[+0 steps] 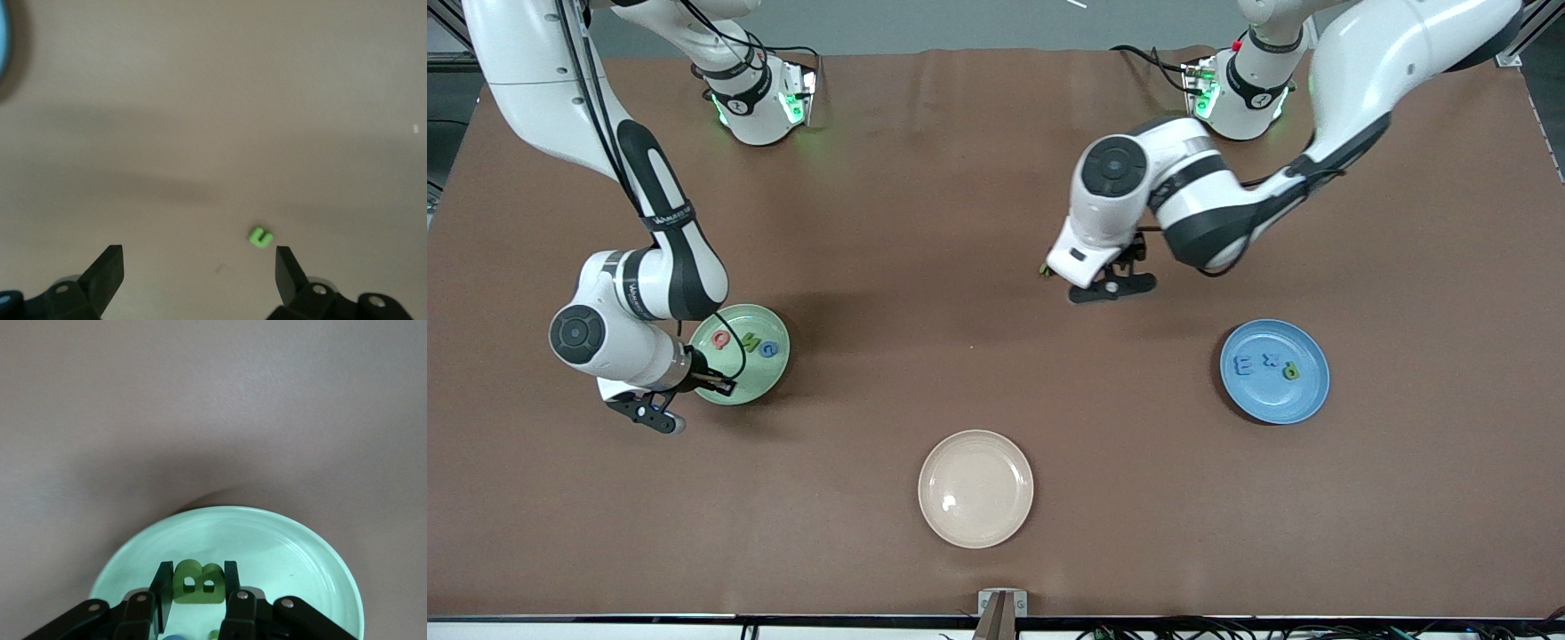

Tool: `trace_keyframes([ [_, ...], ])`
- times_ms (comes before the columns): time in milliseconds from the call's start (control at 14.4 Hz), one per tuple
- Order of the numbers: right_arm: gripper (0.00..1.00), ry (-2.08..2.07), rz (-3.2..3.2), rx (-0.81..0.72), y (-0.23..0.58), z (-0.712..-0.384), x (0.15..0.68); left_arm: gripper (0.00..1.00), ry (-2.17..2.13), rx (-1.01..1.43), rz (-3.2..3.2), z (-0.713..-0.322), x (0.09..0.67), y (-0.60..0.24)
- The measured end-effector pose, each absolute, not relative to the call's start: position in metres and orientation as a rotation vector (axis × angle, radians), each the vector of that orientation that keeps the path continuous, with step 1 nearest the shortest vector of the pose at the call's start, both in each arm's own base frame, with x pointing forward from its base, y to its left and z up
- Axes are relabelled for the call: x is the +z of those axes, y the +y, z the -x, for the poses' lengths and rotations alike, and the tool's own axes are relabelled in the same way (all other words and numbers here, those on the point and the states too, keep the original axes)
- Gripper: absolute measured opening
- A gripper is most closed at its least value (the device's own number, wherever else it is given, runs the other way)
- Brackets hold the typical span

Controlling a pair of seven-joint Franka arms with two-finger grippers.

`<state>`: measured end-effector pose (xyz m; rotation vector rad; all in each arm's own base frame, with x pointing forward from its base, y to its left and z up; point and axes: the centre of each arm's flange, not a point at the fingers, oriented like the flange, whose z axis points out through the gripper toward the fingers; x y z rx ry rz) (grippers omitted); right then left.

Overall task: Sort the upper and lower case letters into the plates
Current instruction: 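Place the green B in the green plate with the right gripper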

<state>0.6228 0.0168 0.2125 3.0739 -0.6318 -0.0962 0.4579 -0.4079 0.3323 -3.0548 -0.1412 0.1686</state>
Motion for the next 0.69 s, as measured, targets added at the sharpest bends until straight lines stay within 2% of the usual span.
trace_keyframes([
  [347, 0.35, -0.618, -3.072, -0.134, 0.017, -0.603, 0.19, 1.0, 0.031, 0.141, 3.086, -0.408, 0.282, -0.476],
  [694, 0.35, -0.612, -3.073, -0.151, 0.02, -0.599, 0.186, 1.0, 0.048, 0.091, 3.074, -0.403, 0.228, -0.486],
])
